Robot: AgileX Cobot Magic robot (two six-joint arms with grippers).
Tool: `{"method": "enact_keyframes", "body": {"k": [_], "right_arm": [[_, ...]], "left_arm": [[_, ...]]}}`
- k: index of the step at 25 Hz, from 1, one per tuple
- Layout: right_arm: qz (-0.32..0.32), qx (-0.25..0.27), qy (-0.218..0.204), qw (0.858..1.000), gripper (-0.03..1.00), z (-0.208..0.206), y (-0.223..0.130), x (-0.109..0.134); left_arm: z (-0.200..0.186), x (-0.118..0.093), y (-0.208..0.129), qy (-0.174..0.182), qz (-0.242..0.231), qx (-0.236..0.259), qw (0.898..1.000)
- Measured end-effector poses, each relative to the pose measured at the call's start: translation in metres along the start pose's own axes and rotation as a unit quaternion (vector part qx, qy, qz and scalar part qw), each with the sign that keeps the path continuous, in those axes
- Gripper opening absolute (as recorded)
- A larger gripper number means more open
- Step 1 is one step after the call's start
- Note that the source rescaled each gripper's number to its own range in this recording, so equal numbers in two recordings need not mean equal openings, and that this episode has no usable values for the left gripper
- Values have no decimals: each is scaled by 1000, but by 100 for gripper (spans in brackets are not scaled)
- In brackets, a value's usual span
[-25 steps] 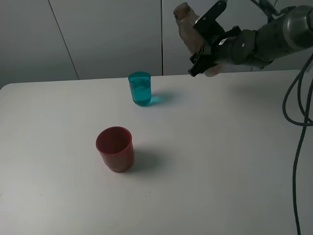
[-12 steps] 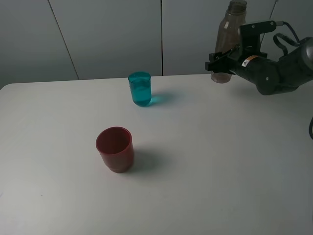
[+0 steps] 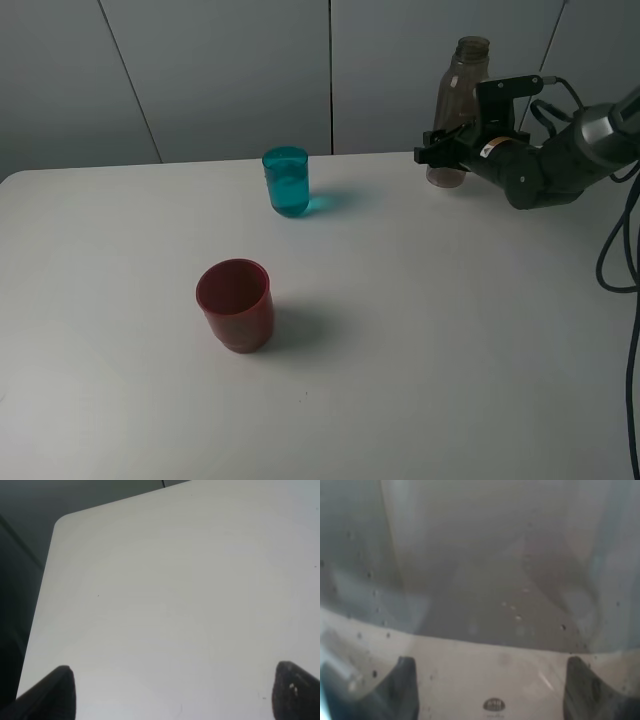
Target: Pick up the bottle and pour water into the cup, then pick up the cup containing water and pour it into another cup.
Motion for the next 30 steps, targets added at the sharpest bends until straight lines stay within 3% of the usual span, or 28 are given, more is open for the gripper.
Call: {"method": "enact_keyframes", "body": {"k": [17, 18, 20, 22, 23, 25, 30], "right_arm": [[19, 27, 3, 999, 2, 5, -19, 0], [17, 28, 5, 999, 10, 5, -19, 0], [15, 29, 7, 999, 52, 5, -19, 1], [15, 28, 7, 999, 82, 5, -19, 1], [14, 28, 8, 999, 92, 5, -19, 1], [14, 28, 9, 999, 98, 5, -19, 1], [10, 49, 9, 999, 99, 2, -19, 1]], "left_arm": [[0, 0, 0, 0, 0, 0, 1000], [0, 0, 0, 0, 0, 0, 1000], [0, 0, 0, 0, 0, 0, 1000], [0, 0, 0, 0, 0, 0, 1000], [0, 0, 0, 0, 0, 0, 1000], [0, 0, 0, 0, 0, 0, 1000], [0, 0, 0, 0, 0, 0, 1000]]}}
Point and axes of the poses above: a point on each arm's last joint axis where the gripper is mounted, z pointing out along that axis toward the gripper, x along the wrist's bending axis when the last joint is at zero, y = z × x, the point moved 2 cm from there along z, pointing out along that axis toward the gripper, and after that the axes turned 5 degrees about z, right-handed, at the moved point
